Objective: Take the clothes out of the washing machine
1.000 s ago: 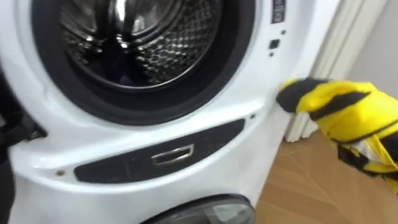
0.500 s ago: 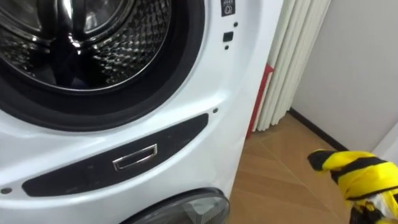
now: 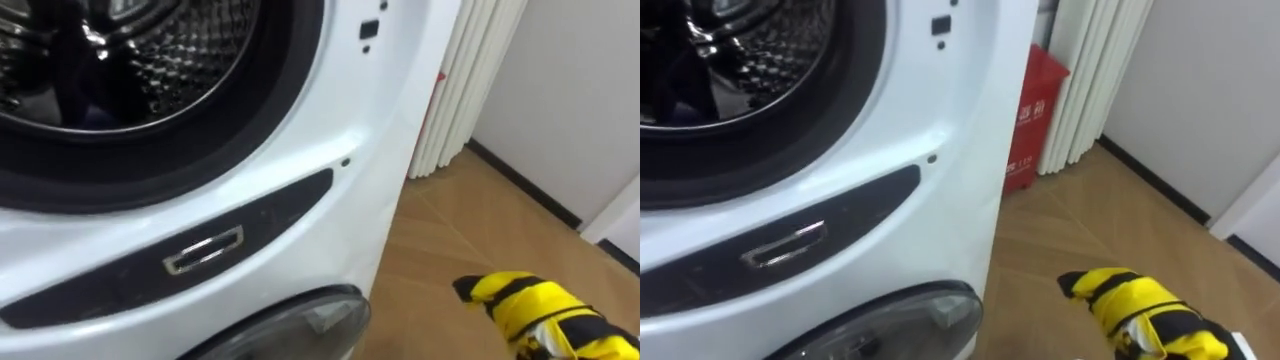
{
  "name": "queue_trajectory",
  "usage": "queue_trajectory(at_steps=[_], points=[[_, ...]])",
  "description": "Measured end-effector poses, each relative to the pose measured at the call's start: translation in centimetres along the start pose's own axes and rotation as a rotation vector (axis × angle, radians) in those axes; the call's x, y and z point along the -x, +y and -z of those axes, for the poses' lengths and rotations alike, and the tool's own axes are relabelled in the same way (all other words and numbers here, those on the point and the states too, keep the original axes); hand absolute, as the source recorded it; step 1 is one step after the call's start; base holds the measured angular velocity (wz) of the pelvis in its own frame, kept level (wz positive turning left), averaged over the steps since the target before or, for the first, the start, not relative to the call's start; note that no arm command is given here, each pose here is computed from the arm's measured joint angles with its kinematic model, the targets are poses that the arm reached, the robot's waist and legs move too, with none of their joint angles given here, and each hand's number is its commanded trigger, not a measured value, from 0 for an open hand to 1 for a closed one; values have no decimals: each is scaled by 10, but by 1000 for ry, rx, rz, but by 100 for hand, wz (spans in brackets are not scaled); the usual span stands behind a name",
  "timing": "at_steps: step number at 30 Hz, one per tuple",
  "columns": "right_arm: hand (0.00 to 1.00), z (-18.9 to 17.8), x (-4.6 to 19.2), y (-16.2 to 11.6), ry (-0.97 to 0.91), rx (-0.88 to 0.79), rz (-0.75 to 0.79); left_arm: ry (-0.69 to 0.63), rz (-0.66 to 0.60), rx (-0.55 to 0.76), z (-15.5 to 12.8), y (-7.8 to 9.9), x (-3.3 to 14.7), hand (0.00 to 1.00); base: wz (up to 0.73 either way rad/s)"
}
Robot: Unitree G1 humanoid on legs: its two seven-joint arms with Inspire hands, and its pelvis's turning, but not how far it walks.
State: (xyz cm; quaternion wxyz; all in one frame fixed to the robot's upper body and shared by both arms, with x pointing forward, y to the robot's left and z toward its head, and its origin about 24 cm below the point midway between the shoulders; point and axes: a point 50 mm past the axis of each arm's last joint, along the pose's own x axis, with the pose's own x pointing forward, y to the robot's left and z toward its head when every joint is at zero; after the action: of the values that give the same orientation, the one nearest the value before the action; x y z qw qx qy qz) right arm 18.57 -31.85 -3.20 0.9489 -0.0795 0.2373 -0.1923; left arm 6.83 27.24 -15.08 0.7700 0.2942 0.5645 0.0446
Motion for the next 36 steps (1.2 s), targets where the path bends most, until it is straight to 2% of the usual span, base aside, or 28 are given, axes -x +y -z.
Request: queue_trajectory(at_steps=[8,12,16,21,28,36], points=[[100,-1,-20,1,33,-9,147,-44,-2,25,-18,2,-3,0,1],[100,-4,-22,-3,18,-16,238,-78,16,-9,-27,-4,-2,0,8],[100,-12,-27,-11,-3,-25,323,-84,34,20,-30,-13,-1,0,12],[100,-15,-32,-20,14,-60,447,-82,23,20,-31,-12,-1,0,8],[100,-2,-27,-38,78,-58,575,-92,16,22,-35,-11,-1,0,0],[100,-1,-25,-43,82,-59,624,-99,-3,25,-37,-10,-1,0,1]])
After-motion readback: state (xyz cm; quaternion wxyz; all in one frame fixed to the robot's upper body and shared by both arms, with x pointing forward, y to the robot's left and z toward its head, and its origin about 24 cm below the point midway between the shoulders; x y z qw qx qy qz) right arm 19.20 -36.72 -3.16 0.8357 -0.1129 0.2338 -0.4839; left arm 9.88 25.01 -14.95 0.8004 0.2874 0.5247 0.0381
